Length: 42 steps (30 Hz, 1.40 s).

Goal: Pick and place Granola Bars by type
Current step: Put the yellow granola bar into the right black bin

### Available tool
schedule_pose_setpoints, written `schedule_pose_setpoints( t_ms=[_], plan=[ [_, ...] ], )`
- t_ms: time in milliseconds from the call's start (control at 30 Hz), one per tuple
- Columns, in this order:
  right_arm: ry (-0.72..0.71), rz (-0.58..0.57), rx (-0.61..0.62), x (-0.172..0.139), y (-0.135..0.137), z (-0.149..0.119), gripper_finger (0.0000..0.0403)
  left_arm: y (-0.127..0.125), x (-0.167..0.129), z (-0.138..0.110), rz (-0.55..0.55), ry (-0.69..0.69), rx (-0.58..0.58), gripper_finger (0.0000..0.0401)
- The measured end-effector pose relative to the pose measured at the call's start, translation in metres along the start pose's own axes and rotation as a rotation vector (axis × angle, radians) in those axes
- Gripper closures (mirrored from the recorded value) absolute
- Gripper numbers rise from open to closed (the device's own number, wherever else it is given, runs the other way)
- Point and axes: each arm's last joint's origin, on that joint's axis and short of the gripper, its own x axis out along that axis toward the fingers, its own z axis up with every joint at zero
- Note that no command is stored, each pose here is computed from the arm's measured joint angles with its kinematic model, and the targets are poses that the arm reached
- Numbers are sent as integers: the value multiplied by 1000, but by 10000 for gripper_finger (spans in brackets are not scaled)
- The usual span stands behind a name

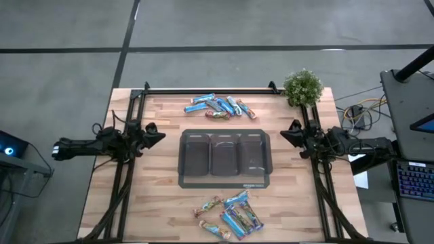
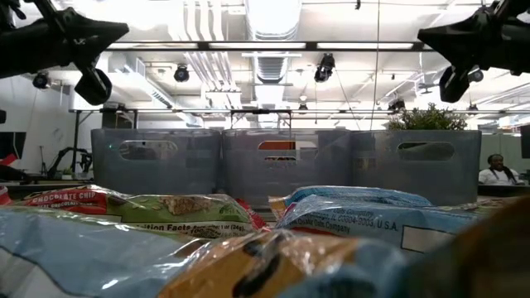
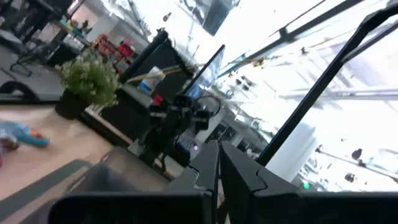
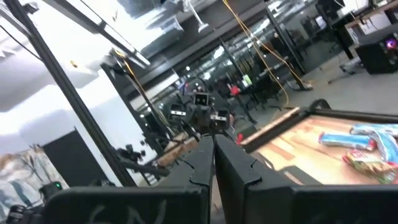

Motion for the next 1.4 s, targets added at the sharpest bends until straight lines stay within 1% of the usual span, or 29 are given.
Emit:
schedule_pose_setpoints(
  t_ms=[200, 367, 500, 600, 733, 900, 1000, 1133, 1267, 1400],
  plan=[
    [-22, 14, 7, 0, 1, 2, 394, -5, 0, 6, -23, -28, 11, 401],
    [-60, 39, 15, 0, 4, 6, 394, -14, 3, 16, -36, -46, 52, 401],
    [-88, 58, 20, 0, 6, 9, 394, -22, 6, 26, -44, -57, 59, 401],
    [-103, 67, 23, 0, 10, 16, 394, -26, 11, 30, -32, -41, 68, 401],
    [-114, 73, 13, 2, 19, 29, 394, -34, 18, 39, -31, -40, 118, 401],
    [-119, 71, -50, 10, 34, 49, 394, -44, 28, 50, -25, -33, 162, 401],
    [-88, 52, -81, 19, 42, 59, 394, -51, 35, 57, -24, -33, 187, 401],
    [-11, 7, -109, 33, 53, 71, 394, -61, 44, 68, -22, -24, 231, 401],
    [84, -44, -131, 50, 63, 83, 394, -71, 54, 78, -8, 19, 254, 401],
    [161, -82, -187, 65, 72, 92, 394, -79, 64, 87, 17, 60, 274, 401]
  ],
)
